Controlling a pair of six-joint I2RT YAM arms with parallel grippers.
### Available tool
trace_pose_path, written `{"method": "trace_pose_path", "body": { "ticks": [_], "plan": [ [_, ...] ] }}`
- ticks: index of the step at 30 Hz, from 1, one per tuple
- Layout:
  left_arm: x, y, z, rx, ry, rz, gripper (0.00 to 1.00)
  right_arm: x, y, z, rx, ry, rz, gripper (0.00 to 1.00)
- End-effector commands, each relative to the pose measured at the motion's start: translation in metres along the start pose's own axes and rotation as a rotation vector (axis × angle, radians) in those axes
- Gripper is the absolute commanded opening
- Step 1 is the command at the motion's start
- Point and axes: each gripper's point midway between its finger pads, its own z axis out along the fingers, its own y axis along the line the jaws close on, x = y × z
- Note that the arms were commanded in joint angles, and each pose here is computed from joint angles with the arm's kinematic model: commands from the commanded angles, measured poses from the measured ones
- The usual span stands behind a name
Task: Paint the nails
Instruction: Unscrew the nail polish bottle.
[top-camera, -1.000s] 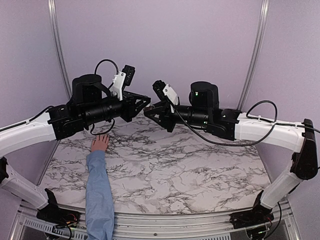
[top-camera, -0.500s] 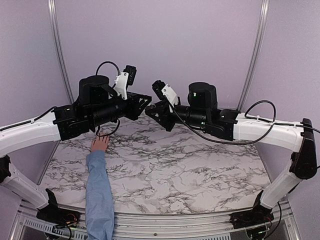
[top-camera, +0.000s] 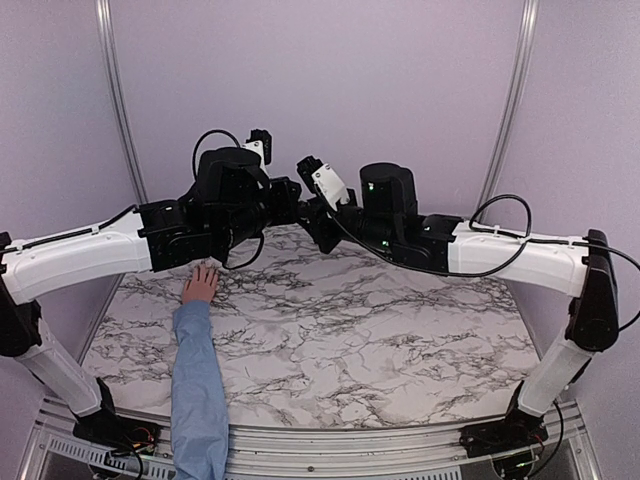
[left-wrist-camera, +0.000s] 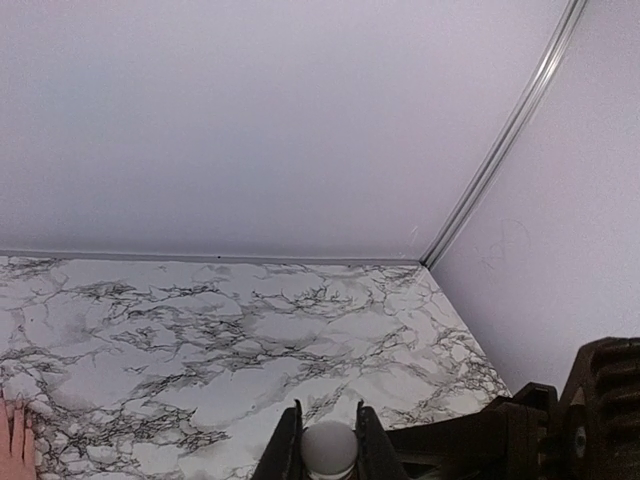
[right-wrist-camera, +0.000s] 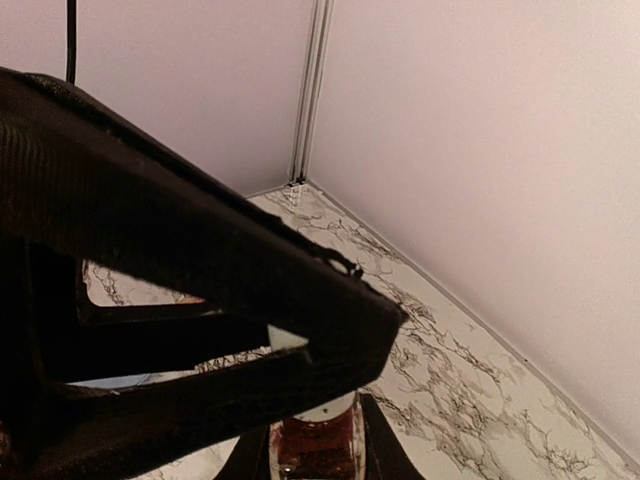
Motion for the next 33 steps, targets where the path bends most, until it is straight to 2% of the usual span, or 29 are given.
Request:
{"method": "trace_pose_path", "body": {
  "ticks": [1, 6, 18, 23, 29, 33],
  "plan": [
    [0.034, 0.009, 0.003, -0.099, 0.083, 0.021, 0.0, -0.061, -0.037, -0.007, 0.152, -0.166, 0.059, 0.0],
    [0.032, 0.007, 0.001, -0.103, 0.078, 0.03, 0.02, -0.064, -0.036, -0.006, 0.144, -0.177, 0.077, 0.0],
    [0.002, 0.012, -0.016, -0.092, 0.029, 0.086, 0.38, -0.048, -0.032, -0.014, 0.112, -0.149, 0.076, 0.0],
    [-0.01, 0.012, -0.025, -0.069, 0.012, 0.087, 0.46, -0.038, -0.034, -0.021, 0.102, -0.136, 0.085, 0.0],
    [-0.028, 0.012, -0.042, 0.022, 0.005, 0.118, 0.5, -0.036, -0.023, -0.036, -0.025, -0.15, 0.084, 0.0],
    [-0.033, 0.0, -0.065, 0.274, 0.006, 0.224, 0.58, -0.042, -0.006, -0.052, -0.198, -0.181, 0.085, 0.0]
  ]
}}
